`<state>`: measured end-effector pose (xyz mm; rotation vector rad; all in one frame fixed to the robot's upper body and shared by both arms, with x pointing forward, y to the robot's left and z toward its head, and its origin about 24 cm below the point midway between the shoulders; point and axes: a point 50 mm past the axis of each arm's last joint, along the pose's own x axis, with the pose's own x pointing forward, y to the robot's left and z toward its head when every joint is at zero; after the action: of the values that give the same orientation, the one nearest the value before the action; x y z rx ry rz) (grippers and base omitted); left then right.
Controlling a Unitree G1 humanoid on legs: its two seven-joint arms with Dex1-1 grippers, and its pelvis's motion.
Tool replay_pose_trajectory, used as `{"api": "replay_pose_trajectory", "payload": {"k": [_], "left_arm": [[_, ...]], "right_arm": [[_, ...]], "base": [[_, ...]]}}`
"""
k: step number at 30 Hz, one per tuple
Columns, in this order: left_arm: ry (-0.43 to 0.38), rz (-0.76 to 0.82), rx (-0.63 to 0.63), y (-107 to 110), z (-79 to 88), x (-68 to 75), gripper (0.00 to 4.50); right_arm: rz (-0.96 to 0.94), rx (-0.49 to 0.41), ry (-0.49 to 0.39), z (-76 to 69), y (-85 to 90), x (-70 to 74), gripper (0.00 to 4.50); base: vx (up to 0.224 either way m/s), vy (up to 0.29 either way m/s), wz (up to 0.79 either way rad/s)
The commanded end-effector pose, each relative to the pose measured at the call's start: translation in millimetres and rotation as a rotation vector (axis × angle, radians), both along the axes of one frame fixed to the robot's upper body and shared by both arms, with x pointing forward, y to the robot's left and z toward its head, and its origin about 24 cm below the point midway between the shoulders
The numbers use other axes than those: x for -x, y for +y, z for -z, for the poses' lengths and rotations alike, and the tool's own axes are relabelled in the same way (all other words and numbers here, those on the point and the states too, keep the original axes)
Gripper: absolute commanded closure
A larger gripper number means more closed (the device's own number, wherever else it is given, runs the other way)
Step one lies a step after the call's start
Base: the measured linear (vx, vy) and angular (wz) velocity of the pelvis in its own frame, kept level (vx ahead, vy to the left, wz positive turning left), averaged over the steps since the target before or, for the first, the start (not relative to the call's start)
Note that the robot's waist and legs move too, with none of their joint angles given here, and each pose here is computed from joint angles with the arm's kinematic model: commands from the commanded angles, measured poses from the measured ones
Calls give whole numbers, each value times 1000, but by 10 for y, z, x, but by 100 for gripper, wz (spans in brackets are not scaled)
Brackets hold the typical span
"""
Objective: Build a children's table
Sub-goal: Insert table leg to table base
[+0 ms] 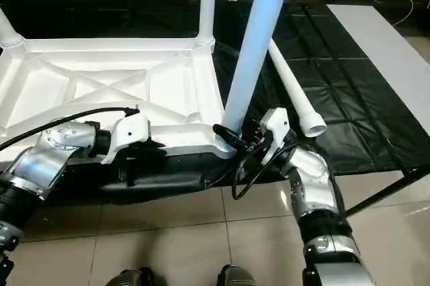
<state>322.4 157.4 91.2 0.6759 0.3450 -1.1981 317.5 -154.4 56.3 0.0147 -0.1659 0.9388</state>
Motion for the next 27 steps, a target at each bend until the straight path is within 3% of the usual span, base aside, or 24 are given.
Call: {"api": "replay_pose_trajectory", "payload": {"k": [1, 8, 12, 20, 27], "left_arm": [[-7, -97, -9, 55, 97, -4, 450], [-12, -166, 10, 15, 74, -30, 450], [-20, -208, 29, -54, 60, -43, 450], [-51, -436, 122, -429, -18, -115, 450], [-59, -630, 222, -795, -112, -181, 450]], "right_arm": [[41, 54, 195, 420, -43, 161, 259], [209, 10, 215, 495, -16, 134, 259], [289, 33, 233, 537, 1, 101, 259], [621, 109, 322, 627, 76, -72, 259], [899, 141, 395, 717, 123, -99, 259]], "base": [[0, 0, 0], [0, 0, 0], [0, 0, 0], [0, 0, 0], [0, 0, 0]]}}
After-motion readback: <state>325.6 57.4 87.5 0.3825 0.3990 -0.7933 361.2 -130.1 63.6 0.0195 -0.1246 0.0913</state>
